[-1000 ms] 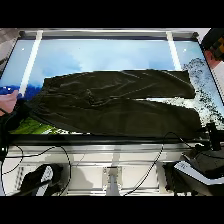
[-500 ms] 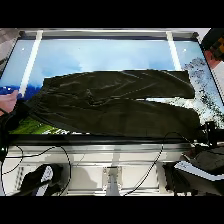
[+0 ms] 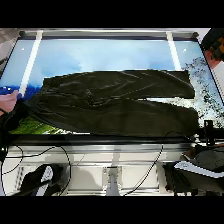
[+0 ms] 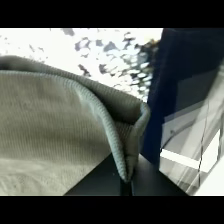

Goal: Fold the clothes and pants, and hang the long-sleeved shirts on hangers.

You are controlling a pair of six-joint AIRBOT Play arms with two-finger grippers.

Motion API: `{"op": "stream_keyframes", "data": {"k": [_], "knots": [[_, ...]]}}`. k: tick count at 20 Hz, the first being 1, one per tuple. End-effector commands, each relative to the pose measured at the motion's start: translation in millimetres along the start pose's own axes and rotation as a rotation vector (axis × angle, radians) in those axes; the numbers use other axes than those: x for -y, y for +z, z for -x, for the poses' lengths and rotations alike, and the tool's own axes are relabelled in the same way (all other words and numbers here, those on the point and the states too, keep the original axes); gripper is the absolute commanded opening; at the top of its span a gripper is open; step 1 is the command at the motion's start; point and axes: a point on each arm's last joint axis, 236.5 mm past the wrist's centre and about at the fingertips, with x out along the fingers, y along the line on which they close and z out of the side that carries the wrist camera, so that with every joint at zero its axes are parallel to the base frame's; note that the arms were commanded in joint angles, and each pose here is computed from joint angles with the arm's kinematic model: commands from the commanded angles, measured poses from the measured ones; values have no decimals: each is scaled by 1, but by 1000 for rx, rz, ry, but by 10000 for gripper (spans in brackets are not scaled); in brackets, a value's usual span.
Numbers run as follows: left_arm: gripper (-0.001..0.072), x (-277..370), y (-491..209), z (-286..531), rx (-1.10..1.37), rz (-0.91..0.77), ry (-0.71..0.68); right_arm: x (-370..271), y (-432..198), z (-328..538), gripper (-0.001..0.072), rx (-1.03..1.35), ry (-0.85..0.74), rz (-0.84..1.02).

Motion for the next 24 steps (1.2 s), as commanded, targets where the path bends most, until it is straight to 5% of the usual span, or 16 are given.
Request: {"op": "stream_keyframes", "data": {"k": [1,9,24], "knots": [[28,2,6,0,24,-1,-8,1,-9,7,13,-25,-13,81],[27,20,52,58,209,6,-90,-32,-14,79,14,141,32,286],[27,-53,-44,142,-36,-53,133,-130,-35,163,14,229,128,547]]}}
